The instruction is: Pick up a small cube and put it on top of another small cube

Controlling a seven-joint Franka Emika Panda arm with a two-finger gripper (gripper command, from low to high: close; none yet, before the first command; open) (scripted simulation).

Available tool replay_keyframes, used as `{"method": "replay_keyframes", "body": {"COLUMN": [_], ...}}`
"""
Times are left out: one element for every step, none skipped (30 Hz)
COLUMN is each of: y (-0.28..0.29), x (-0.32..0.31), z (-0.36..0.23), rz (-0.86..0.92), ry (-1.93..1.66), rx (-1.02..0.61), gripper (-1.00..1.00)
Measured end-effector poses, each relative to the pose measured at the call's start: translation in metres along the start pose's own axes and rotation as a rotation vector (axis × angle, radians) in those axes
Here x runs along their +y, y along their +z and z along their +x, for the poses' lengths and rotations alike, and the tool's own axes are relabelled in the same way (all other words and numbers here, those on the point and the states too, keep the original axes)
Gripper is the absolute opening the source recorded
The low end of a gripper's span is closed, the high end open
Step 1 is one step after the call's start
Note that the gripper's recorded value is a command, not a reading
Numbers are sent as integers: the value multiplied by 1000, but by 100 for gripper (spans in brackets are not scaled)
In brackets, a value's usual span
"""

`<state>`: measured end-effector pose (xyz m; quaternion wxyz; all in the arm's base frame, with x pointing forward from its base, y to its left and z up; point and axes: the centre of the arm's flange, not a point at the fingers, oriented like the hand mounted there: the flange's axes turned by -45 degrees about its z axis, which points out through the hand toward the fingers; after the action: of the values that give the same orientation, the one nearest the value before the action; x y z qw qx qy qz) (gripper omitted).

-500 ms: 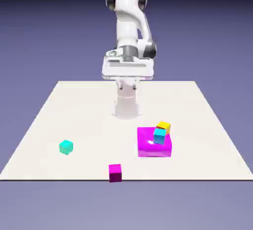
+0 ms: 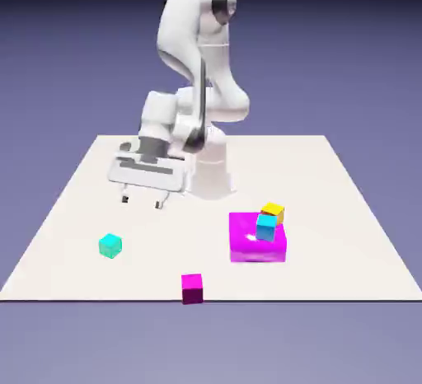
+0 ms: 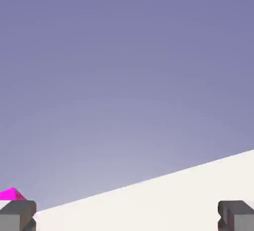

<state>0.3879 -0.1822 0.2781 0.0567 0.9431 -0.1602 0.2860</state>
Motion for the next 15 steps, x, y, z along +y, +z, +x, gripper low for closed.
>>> {"method": "replay_keyframes", "body": {"y": [8,16,23,30,36,41,46,51,55,63,71,80,88,97,105], "x": [22,28,39,50,62,72,83,93,103,104,104,105,105,106,106], "z": [-10,-19,-29,-40,-52,-64,-76,-89,-101,-103,-104,-106,-109,-111,-114], "rz": [-24,-27,-35,-44,-52,-59,-66,-72,-77,-78,-78,-78,-78,-78,-78], "ry": [39,45,61,78,96,114,132,150,167,167,167,167,167,167,167], "rx": [-16,-31,-48,-64,-81,-99,-117,-135,-153,-154,-154,-154,-154,-154,-154], "gripper": [0,0,0,0,0,0,0,0,0,0,0,0,0,0,0]}}
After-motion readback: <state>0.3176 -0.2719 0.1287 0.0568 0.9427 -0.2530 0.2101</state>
